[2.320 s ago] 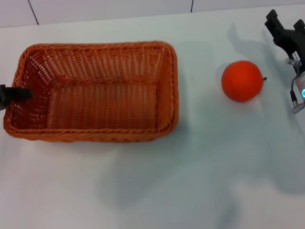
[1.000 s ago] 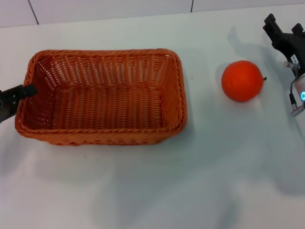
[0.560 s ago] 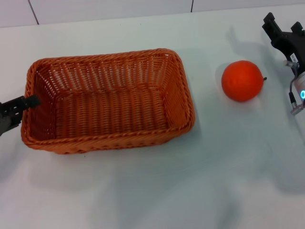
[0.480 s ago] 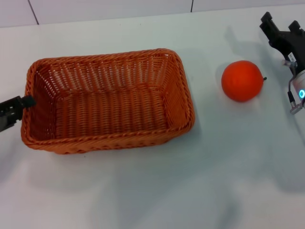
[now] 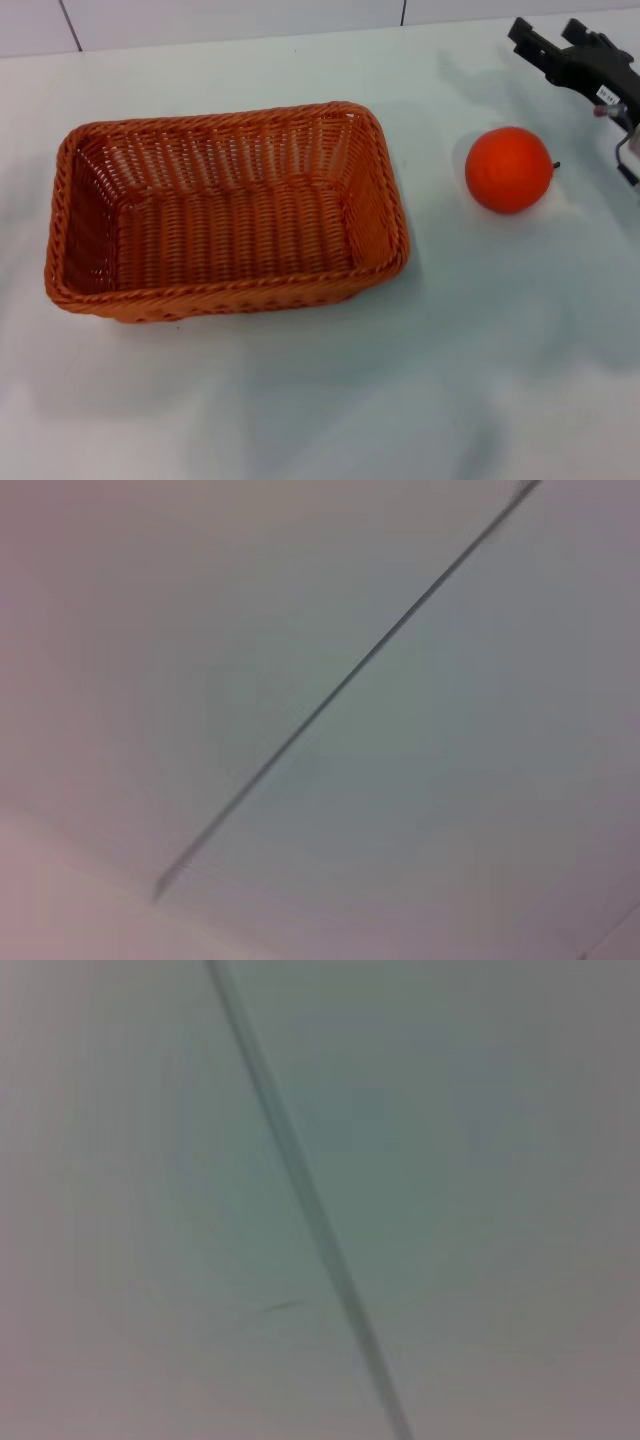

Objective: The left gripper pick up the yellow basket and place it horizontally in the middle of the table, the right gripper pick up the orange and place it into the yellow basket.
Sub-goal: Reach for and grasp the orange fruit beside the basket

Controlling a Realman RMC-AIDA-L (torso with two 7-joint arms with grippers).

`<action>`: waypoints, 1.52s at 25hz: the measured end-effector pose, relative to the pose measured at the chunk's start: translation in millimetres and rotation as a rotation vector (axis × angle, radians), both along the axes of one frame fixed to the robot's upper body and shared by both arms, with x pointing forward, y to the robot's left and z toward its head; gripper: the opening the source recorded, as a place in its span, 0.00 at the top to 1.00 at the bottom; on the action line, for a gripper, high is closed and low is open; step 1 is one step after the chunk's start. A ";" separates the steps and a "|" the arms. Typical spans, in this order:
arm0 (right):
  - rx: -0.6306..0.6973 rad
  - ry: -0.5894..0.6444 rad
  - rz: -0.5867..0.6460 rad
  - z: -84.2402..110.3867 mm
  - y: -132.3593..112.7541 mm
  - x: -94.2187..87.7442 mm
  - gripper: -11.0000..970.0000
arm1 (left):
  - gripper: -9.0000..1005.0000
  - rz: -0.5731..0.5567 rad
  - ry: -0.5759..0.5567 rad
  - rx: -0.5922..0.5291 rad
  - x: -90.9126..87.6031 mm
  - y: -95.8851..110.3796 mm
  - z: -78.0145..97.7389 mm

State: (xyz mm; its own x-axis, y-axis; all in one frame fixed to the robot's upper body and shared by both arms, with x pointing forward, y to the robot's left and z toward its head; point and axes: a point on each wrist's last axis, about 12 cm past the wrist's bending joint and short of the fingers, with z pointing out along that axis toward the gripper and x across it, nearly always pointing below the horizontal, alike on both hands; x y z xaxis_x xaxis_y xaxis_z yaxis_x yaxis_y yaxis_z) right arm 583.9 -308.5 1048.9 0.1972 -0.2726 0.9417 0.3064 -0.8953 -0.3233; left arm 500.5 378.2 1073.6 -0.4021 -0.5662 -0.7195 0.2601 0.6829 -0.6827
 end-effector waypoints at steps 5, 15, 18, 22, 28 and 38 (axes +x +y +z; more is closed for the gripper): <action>-0.056 0.082 0.198 38.9 -24.7 16.6 0.15 | 0.41 0.054 -0.252 0.146 0.2 -17.0 -5.3; -0.360 0.416 0.429 112.0 -34.6 28.9 0.15 | 0.41 0.227 -0.501 0.269 -15.1 -47.2 -26.3; -0.441 0.504 0.455 120.2 -32.3 29.2 0.16 | 0.41 0.231 -0.503 0.266 -14.5 -47.5 -26.3; -0.533 0.613 0.483 113.5 -25.6 28.7 0.16 | 0.41 0.232 -0.500 0.263 -14.4 -48.0 -26.8; -0.620 0.670 0.525 83.8 -0.6 29.9 0.16 | 0.41 0.232 -0.495 0.251 -14.3 -48.7 -27.1; -0.633 0.651 0.542 64.2 16.6 33.6 0.17 | 0.41 0.233 -0.488 0.239 -14.0 -48.8 -27.4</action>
State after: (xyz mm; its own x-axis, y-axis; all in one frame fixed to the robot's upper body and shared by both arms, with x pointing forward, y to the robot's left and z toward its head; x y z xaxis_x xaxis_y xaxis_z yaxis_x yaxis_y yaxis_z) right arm 617.5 -292.0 1113.0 0.6638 0.5072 0.5496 0.6511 -0.7535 -0.0909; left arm 486.5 329.5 1046.2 0.1231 -0.3993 -0.9085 0.3304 0.8797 -0.3418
